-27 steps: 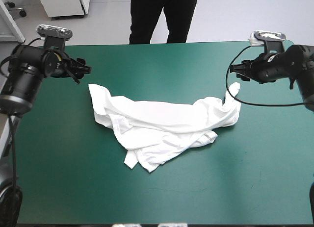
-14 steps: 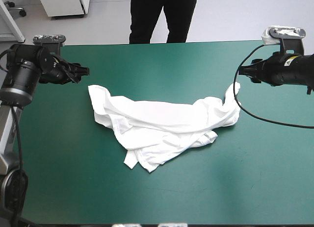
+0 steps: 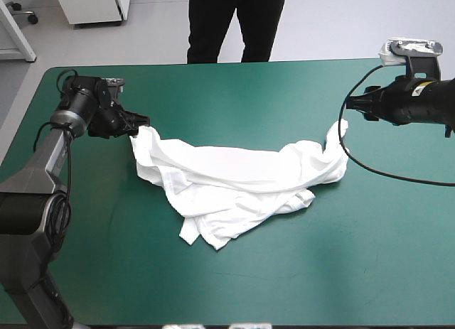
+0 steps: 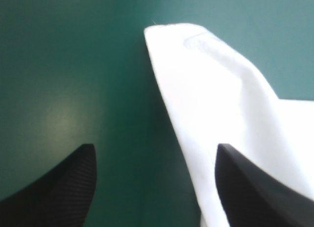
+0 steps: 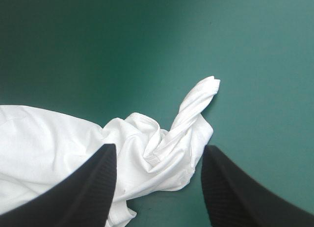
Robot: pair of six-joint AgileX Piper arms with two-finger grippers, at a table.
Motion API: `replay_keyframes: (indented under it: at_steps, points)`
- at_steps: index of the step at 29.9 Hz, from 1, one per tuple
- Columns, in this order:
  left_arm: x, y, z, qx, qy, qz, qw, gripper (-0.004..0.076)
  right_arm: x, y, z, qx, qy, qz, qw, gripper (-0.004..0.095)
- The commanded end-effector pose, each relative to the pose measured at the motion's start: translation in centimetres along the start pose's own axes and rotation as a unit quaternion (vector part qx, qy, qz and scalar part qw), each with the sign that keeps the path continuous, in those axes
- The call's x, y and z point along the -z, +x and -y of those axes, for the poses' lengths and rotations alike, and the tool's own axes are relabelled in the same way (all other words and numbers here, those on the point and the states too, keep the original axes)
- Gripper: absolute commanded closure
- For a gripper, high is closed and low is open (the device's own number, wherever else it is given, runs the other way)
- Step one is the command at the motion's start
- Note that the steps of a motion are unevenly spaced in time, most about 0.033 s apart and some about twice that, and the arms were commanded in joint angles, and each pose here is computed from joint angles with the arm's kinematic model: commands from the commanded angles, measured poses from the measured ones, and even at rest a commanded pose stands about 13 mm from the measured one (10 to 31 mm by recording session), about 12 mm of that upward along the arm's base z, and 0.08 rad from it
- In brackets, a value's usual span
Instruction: Fold the cloth
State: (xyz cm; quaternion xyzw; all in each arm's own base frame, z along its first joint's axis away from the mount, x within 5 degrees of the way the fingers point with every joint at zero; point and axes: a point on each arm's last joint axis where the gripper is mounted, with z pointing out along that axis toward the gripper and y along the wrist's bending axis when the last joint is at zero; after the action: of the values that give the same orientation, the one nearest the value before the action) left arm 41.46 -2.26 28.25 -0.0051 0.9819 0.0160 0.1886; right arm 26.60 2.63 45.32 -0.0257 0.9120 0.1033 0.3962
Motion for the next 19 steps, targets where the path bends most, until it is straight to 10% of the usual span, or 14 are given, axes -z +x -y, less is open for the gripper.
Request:
replay_keyframes:
  at_steps: [1,11,19]
  points:
    - [0.8,-0.9,0.1,0.006,0.011,0.038,0.999,0.0232,2.0,-0.8,-0.2,0.002,-0.001,0.055,0.998,0.0421]
    - [-3.5,-1.1,0.9,0.007,0.03,0.009,0.999,0.0246,1.9,-0.9,-0.2,0.001,-0.001,0.056,0.998,0.0422]
    - [-4.9,-0.9,1.0,-0.019,0.033,-0.006,0.999,0.0734,0.6,-0.5,-0.1,-0.003,-0.006,0.014,1.0,0.0422]
